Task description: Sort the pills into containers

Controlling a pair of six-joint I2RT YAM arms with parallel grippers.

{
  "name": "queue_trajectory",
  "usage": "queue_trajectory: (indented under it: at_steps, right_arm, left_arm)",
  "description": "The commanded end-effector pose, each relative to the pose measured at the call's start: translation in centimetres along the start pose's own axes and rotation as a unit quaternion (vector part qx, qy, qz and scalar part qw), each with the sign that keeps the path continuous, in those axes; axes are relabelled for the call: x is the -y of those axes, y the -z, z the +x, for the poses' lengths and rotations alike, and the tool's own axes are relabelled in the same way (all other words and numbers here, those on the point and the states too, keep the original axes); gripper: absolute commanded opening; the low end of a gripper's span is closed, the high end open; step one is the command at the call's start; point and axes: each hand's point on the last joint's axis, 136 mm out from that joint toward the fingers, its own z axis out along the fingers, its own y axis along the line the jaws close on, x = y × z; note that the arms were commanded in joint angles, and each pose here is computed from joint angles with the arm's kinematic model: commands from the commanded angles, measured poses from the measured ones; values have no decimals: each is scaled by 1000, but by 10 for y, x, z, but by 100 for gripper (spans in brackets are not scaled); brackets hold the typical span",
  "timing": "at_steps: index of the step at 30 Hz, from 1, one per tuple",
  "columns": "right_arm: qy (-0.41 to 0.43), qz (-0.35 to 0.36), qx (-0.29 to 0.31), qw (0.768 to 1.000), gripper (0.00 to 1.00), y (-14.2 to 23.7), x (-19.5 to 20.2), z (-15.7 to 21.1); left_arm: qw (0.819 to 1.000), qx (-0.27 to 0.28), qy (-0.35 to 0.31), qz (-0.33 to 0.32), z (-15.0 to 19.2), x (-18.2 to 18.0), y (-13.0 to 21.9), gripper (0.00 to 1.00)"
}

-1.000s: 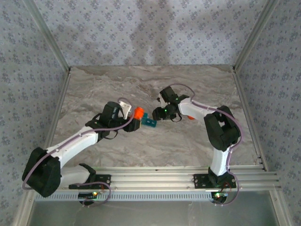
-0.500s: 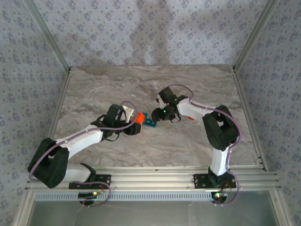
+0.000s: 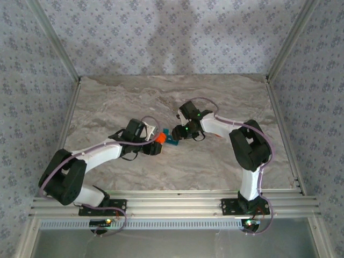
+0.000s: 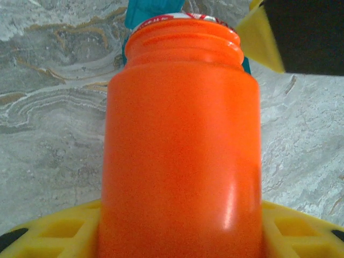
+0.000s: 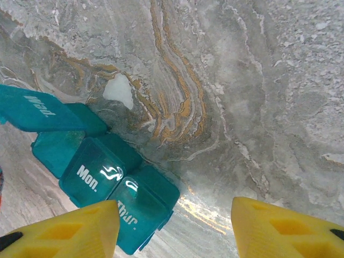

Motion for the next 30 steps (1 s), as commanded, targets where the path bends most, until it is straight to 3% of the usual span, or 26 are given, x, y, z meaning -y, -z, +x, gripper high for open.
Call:
queue_trajectory:
  at_steps: [1,8,30]
  right_arm:
    - [10,-5,-7,1000,59,-6,-5,-4]
    - [8,-9,-9,1000,59,-10,-6,-7]
    - [-1,-7,-16,1000,59,-15,-1,-4]
  left_arm:
    - [1000,-5,-19,8,-11,8,1,0]
    - [999,-38,-19,-5,-12,5,-6,0]
    - [997,-70,-16,-15,-3,-1,-11,0]
